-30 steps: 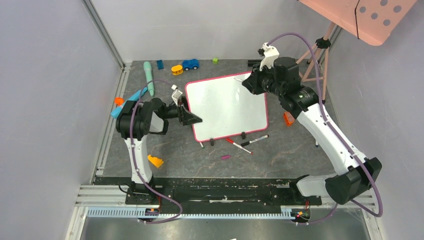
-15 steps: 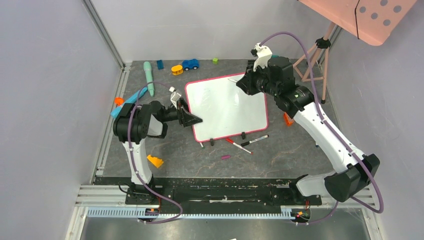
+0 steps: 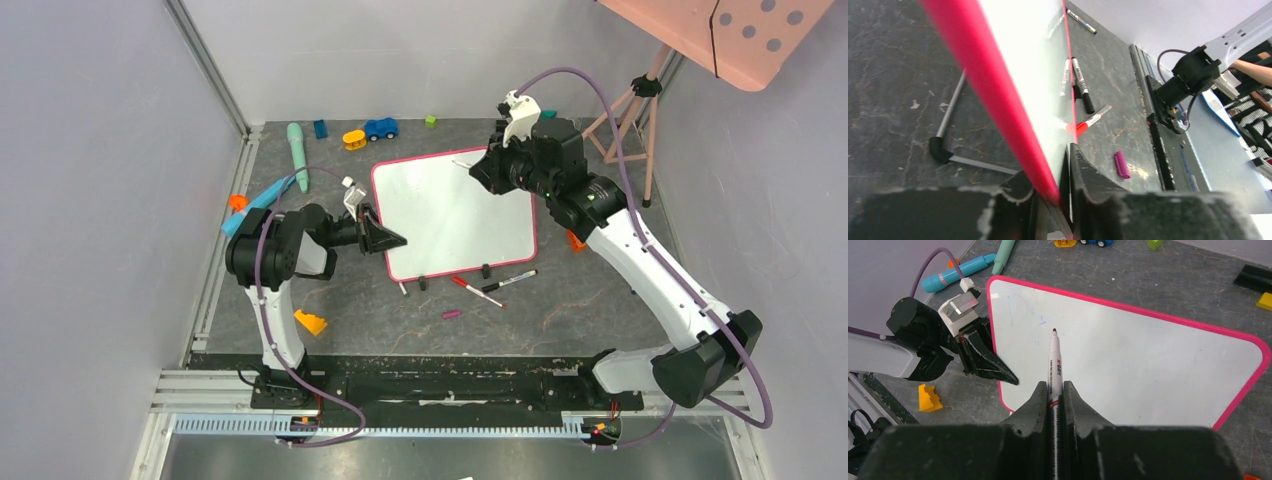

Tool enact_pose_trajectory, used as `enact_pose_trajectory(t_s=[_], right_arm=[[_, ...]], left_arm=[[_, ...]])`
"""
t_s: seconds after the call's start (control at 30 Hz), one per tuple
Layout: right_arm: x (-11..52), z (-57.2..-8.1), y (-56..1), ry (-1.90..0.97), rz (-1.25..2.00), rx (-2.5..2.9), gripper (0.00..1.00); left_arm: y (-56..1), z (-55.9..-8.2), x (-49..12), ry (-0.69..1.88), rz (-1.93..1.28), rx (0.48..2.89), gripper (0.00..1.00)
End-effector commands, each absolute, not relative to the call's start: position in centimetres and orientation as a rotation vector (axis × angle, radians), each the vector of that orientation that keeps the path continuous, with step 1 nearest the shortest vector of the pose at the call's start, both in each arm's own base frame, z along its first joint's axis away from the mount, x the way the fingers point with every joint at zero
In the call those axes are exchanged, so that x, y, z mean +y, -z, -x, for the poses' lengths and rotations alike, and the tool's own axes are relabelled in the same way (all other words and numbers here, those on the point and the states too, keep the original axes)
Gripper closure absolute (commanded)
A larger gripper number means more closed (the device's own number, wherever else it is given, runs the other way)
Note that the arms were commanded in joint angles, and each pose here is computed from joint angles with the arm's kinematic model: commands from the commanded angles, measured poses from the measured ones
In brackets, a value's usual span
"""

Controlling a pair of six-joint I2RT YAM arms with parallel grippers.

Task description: Write a sentence on the whiteboard

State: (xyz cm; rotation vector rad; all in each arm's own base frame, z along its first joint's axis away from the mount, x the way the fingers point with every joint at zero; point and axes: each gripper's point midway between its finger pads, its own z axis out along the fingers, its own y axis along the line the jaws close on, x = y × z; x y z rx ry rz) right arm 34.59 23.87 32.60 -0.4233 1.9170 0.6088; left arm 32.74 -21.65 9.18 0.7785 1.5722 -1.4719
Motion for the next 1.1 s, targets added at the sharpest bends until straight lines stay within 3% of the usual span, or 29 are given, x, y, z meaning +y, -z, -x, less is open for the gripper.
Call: enact_pose_trajectory(t_s=[0.0,0.13,0.47,1.07], right_arm=[[23.8,-34.2,-34.3,-0.6,0.412,1.85,1.0],[24.2,-34.2,-34.1,-0.6,0.414,1.852,1.0],[25.0,-34.1,-34.6,-0.597,0.433,1.841,1.0],[24.8,-33.3,-34.0,-0.591,0.429,1.805,1.0]], left_arm=[[-11.3,-31.9,-22.1,1.371,-0.932,1.412,0.86],[-11.5,-31.8,-22.1,1.355,-0.937,1.4,0.98],[-12.6,-34.7,-22.2,1.354,-0.678,1.488,0.98],[-10.5,-34.0,-22.3,1.373,-0.64,1.547,0.96]])
